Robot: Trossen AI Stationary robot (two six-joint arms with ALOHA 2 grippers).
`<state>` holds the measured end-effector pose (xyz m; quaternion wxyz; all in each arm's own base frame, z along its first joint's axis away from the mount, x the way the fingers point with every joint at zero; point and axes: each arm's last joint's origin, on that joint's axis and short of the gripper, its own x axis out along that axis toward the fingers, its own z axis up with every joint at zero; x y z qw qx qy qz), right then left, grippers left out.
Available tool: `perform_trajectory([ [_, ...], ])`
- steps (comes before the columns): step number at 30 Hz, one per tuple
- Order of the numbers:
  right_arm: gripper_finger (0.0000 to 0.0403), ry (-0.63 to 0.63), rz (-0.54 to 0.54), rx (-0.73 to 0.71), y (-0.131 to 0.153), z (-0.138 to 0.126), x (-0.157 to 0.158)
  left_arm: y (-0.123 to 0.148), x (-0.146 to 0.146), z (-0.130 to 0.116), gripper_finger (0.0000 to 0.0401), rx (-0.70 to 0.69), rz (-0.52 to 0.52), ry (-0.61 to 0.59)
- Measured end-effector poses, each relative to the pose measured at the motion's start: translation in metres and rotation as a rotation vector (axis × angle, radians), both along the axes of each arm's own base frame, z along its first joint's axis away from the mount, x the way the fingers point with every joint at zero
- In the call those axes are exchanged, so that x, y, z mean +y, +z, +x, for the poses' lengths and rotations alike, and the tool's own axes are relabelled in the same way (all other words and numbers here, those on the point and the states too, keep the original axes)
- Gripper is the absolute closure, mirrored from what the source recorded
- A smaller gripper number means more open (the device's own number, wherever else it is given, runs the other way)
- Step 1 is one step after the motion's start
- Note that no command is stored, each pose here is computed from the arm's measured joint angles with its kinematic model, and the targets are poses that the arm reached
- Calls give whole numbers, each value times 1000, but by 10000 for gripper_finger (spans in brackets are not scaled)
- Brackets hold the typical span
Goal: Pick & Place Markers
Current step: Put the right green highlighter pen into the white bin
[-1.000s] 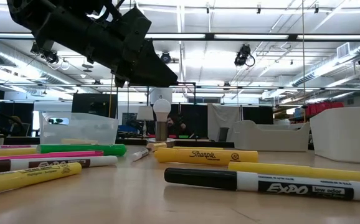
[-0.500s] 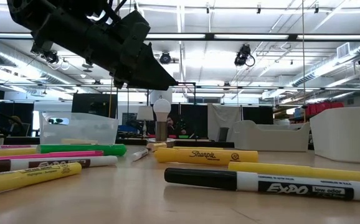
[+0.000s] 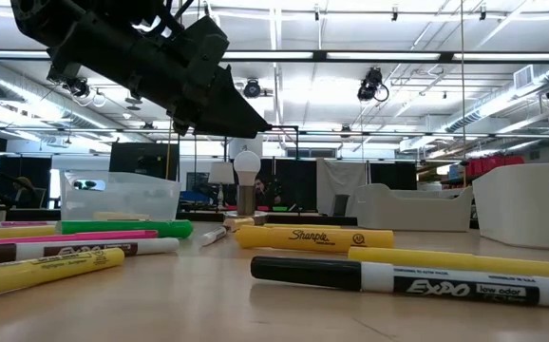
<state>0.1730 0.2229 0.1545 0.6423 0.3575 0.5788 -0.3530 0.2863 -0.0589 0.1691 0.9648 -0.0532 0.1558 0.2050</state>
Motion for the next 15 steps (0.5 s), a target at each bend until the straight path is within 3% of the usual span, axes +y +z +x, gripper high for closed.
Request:
perform_trajectory([
  [9, 233, -23, 30, -20, -20, 0, -7, 0, 0, 0, 220, 0, -1, 0],
  [15, 291, -22, 31, -11, -30, -6, -15, 0, 0, 0, 220, 0, -1, 0],
])
